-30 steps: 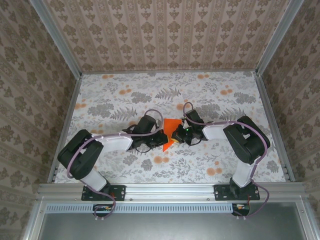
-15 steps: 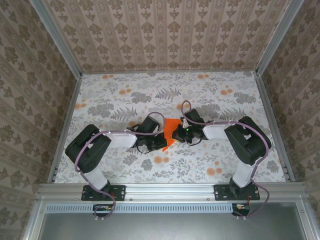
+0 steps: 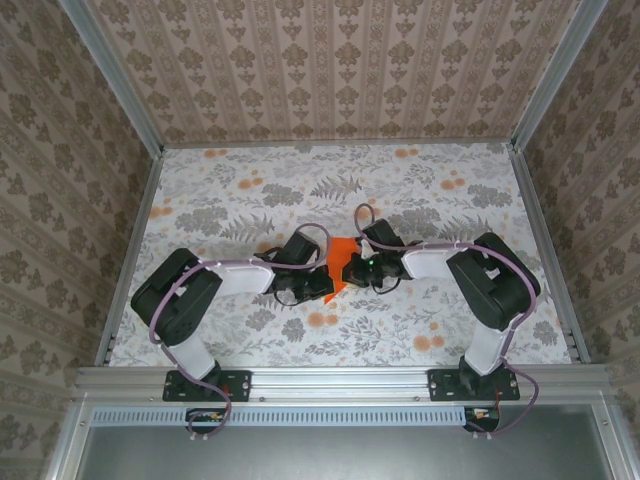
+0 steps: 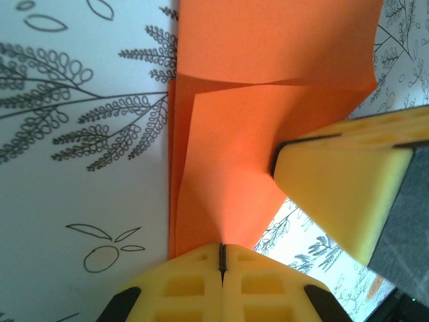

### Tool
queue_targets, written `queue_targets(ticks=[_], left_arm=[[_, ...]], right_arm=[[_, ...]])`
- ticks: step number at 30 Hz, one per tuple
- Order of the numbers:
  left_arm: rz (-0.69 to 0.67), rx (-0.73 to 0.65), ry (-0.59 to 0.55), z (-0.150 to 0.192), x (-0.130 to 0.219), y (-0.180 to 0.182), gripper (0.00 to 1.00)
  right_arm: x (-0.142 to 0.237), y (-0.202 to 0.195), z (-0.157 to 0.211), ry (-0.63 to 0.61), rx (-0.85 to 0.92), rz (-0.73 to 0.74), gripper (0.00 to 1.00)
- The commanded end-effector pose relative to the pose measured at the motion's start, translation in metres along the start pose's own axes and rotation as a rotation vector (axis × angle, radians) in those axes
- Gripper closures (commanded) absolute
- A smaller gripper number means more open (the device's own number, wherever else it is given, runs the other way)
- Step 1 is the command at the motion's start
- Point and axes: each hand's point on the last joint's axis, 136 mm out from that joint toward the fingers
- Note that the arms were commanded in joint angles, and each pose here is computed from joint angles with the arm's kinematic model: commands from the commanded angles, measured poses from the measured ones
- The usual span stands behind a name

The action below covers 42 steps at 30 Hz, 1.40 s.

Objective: Fold a paper plane with a square sheet of paper (pick it up from the middle)
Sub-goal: Third fold the triangle at the center of the table.

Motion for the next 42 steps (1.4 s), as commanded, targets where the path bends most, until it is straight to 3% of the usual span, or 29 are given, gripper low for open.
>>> queue_targets(ticks=[1, 7, 14, 25, 30, 37, 42], left_arm=[[-0.17, 0.066, 0.081, 0.024, -0.005, 0.047, 1.0], [-0.176, 0.088, 0.115, 0.033, -0.006, 0.055, 1.0], [-0.152, 0.061, 0.094, 0.025, -0.003, 0.044, 1.0], [-0.15, 0.044, 0.102, 0.022, -0.006, 0.041, 1.0], [-0.161, 0.045, 0.105, 0.025, -0.005, 0.045, 1.0], [-0.163, 0.043, 0.104, 0.027, -0.002, 0.049, 1.0], [-0.109, -0.008, 0.073, 0.015, 0.003, 0.032, 1.0]], right_arm=[[0.003, -0.034, -0.009, -0.011, -0.028, 0.091, 0.98], [0.029, -0.065, -0.039, -0.09, -0.077, 0.144, 0.98], [0.059, -0.025, -0.046, -0.159, -0.008, 0.077, 0.97], [0.011, 0.015, -0.008, -0.022, 0.053, 0.008, 0.97], [0.002, -0.003, -0.014, -0.011, 0.027, 0.057, 0.98], [0.028, -0.06, -0.043, -0.073, -0.061, 0.213, 0.98], [0.051, -0.035, -0.049, -0.12, -0.029, 0.136, 0.92]])
Point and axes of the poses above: each hand's point on the last joint's axis, 136 mm out from that joint toward the fingers, its own x axis back along the fingers, its own y axis along the line the jaws close on, z = x × y, and after that the axes turned 3 degrees about -x, right-handed
